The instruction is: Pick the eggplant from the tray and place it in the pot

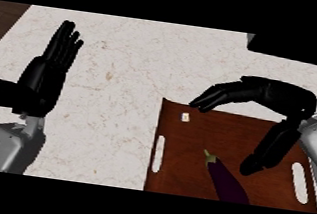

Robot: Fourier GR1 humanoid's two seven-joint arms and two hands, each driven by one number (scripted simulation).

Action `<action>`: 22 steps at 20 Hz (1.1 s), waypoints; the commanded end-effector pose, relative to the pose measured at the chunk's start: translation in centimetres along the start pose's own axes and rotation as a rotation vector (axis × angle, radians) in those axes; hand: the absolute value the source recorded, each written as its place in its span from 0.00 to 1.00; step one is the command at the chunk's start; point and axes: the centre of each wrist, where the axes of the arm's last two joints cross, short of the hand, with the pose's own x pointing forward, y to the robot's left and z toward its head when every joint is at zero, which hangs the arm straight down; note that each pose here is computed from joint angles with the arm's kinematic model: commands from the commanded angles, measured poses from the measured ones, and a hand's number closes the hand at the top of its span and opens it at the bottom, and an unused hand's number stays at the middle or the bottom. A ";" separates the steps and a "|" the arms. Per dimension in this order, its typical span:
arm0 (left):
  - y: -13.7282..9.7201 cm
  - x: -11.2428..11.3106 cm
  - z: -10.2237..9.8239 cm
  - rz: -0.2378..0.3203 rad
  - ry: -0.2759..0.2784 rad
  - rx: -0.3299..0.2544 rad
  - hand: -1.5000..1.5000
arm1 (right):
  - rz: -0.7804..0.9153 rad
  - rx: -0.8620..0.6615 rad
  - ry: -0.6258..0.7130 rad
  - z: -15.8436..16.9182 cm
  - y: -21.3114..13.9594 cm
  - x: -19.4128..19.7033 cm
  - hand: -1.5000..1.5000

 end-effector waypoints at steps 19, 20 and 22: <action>2.6 -2.2 -0.7 0.005 0.002 0.084 0.50 | 0.467 0.641 0.131 -3.0 1.7 -2.0 0.00; 2.5 -0.8 -0.5 0.008 0.013 0.093 0.50 | 0.451 0.654 0.151 -2.2 1.4 -1.5 0.00; 3.6 -2.2 -0.5 0.007 -0.001 0.093 0.50 | 0.453 0.692 0.173 -2.5 3.4 -3.9 0.00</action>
